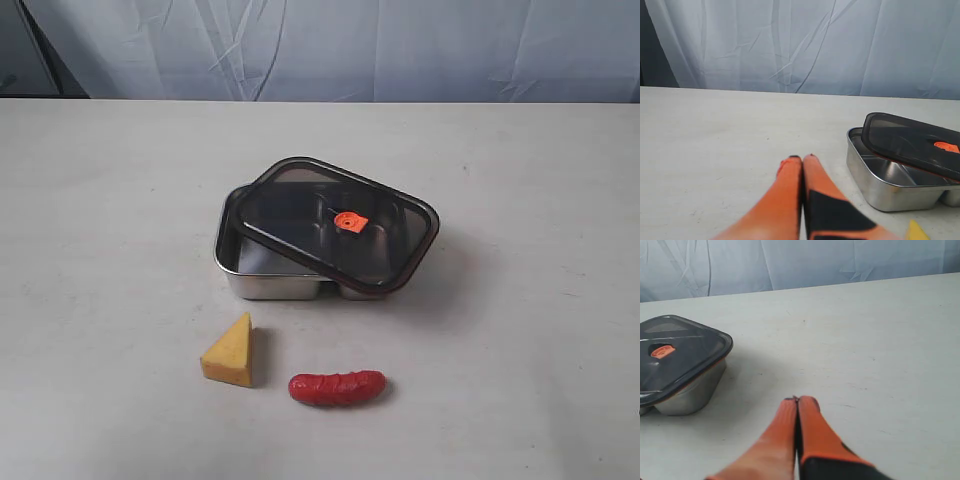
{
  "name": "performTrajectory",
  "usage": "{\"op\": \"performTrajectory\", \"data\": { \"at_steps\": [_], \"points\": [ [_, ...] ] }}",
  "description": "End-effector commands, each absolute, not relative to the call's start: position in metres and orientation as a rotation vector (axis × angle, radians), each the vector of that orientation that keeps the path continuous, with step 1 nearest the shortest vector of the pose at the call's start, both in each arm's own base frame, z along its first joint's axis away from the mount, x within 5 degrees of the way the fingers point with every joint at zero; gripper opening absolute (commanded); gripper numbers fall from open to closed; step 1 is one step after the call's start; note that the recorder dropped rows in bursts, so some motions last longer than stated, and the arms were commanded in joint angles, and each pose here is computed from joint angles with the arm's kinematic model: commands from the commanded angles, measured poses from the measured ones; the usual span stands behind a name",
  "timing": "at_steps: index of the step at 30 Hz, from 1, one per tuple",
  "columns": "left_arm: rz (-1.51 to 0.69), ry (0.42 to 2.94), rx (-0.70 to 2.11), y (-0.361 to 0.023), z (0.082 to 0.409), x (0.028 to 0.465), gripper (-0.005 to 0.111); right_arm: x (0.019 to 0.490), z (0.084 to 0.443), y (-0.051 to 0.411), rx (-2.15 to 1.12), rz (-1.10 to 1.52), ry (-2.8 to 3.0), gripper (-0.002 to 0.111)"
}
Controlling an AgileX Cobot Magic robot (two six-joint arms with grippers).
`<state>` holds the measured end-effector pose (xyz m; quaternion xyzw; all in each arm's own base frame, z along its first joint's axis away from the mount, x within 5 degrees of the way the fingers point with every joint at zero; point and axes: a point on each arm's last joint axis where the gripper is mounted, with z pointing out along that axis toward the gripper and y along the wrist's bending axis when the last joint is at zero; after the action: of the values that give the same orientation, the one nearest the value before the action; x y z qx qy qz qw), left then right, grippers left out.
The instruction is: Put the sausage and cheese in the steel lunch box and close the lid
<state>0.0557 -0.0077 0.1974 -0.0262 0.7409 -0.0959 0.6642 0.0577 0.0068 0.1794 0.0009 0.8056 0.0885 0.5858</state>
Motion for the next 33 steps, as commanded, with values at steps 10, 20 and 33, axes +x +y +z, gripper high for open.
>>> {"op": "performTrajectory", "data": {
  "at_steps": [10,20,33],
  "points": [
    [-0.213,1.663,-0.063,-0.007,0.197,0.056,0.0,0.061,0.197,0.01,-0.077,0.193,1.69,-0.001],
    [-0.213,1.663,-0.063,-0.007,0.197,0.056,0.0,0.058,0.232,0.011,0.288,0.7,1.298,-0.001],
    [-0.213,1.663,-0.063,-0.007,0.197,0.056,0.0,0.062,0.199,0.015,0.314,0.637,1.68,-0.001]
  ]
}}
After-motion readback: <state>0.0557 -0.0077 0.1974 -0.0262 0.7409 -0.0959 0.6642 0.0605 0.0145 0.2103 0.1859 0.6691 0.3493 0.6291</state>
